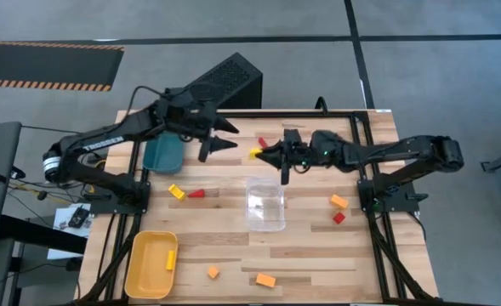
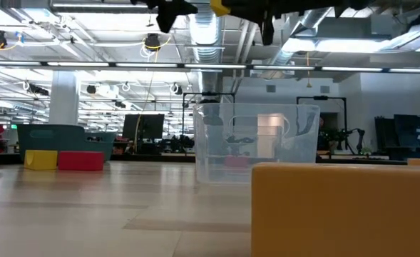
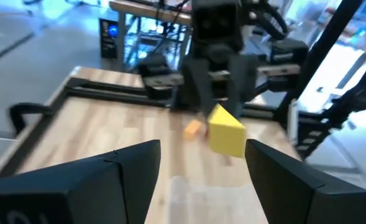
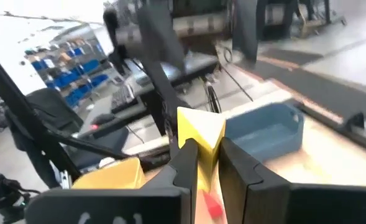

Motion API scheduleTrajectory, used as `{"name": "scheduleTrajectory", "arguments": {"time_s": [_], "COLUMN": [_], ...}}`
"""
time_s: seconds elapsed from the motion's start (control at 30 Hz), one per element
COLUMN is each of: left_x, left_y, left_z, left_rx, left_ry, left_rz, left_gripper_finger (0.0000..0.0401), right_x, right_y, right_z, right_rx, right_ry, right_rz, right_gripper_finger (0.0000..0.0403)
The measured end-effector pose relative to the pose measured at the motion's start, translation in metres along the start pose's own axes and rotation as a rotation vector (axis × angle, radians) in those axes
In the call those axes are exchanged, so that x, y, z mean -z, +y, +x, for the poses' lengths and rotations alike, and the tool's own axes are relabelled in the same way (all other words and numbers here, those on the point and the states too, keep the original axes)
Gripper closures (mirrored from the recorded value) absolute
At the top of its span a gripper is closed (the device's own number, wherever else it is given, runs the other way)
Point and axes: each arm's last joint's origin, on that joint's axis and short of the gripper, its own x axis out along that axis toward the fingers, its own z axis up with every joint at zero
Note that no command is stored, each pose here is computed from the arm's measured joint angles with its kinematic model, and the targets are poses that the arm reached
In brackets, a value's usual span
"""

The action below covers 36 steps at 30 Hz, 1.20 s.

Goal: Sort & place blocks by color
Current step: Put the top yellow block into the yellow bin

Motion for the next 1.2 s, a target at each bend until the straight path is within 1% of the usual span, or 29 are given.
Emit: {"name": "scheduleTrajectory", "arguments": {"time_s": [0.1,0.2,0.3,0.37,0.47,0.63,0.73,0.8,0.83,0.9,1.0,1.07,1.13,1.2], "left_x": [0.0,0.004,0.01,0.014,0.016,0.012,0.014,0.018,0.019,0.024,0.029,0.032,0.036,0.04], "left_y": [0.0,-0.003,-0.014,-0.024,-0.039,-0.073,-0.099,-0.118,-0.127,-0.142,-0.161,-0.174,-0.187,-0.198], "left_z": [-0.011,-0.012,-0.008,-0.004,0.0,0.005,0.007,0.01,0.013,0.015,0.014,0.011,0.007,0.004], "left_rx": [-0.019,-0.007,0.06,0.09,0.05,-0.022,-0.016,-0.008,-0.025,-0.086,-0.157,-0.183,-0.191,-0.182], "left_ry": [0.016,0.06,0.112,0.145,0.17,0.129,0.112,0.117,0.114,0.117,0.096,0.075,0.059,0.057], "left_rz": [0.069,0.12,0.141,0.165,0.193,0.218,0.263,0.299,0.312,0.286,0.164,0.055,-0.046,-0.107], "left_gripper_finger": [0.0179,0.0179,0.0179,0.0179,0.0179,0.0179,0.0179,0.0179,0.0179,0.0179,0.0179,0.0179,0.0179,0.0179], "right_x": [0.012,0.021,0.023,0.021,0.025,0.032,0.036,0.04,0.042,0.046,0.063,0.077,0.087,0.098], "right_y": [0.009,0.016,0.022,0.023,0.026,0.041,0.053,0.063,0.067,0.076,0.086,0.092,0.099,0.104], "right_z": [0.006,0.013,0.019,0.021,0.022,0.02,0.017,0.015,0.014,0.011,0.013,0.015,0.018,0.021], "right_rx": [0.034,0.039,-0.001,-0.023,-0.029,-0.102,-0.15,-0.177,-0.188,-0.211,-0.223,-0.235,-0.258,-0.279], "right_ry": [0.013,-0.009,-0.076,-0.116,-0.099,-0.039,-0.018,0.0,0.011,0.036,0.101,0.145,0.154,0.173], "right_rz": [0.047,0.127,0.214,0.235,0.242,0.328,0.391,0.406,0.407,0.407,0.396,0.388,0.388,0.385], "right_gripper_finger": [0.0342,0.0343,0.0343,0.0343,0.0343,0.0343,0.0343,0.0343,0.0343,0.0343,0.0343,0.0343,0.0343,0.0343]}}
